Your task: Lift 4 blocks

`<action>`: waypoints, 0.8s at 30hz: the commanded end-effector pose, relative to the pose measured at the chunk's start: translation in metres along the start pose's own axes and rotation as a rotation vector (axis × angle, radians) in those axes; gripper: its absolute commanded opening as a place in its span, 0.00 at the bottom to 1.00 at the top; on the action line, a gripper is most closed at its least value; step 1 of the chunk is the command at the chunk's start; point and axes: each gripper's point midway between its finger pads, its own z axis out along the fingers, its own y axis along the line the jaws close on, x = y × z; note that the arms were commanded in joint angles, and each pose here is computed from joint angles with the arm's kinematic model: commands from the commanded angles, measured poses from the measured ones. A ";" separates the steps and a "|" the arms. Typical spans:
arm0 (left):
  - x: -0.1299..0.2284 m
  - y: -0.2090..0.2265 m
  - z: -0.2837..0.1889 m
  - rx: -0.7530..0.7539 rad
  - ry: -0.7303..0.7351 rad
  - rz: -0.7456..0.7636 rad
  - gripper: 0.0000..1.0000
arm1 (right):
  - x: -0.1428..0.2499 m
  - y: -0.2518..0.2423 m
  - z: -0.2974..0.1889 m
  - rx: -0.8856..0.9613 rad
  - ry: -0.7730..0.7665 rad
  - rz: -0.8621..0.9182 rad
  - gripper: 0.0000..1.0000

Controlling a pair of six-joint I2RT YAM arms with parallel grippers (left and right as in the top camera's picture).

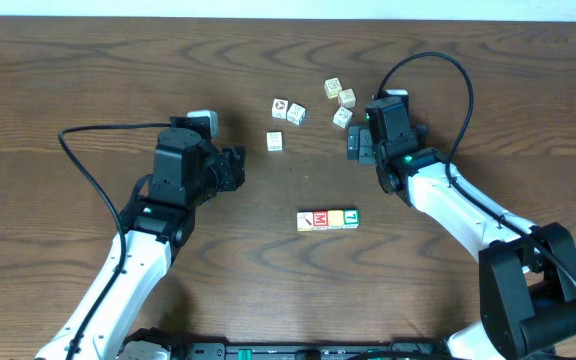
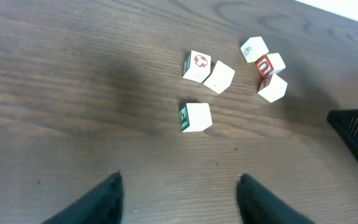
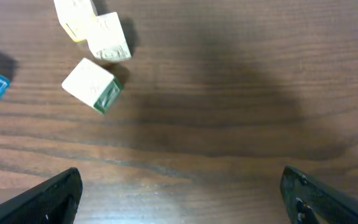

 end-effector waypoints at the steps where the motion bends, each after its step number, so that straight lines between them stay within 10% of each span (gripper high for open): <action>1: -0.011 -0.002 -0.004 -0.002 -0.028 0.015 0.73 | 0.001 -0.005 0.000 0.019 0.010 -0.006 0.99; 24: -0.006 -0.003 -0.005 0.004 -0.009 -0.031 0.74 | 0.002 -0.004 0.000 0.019 0.013 -0.008 0.99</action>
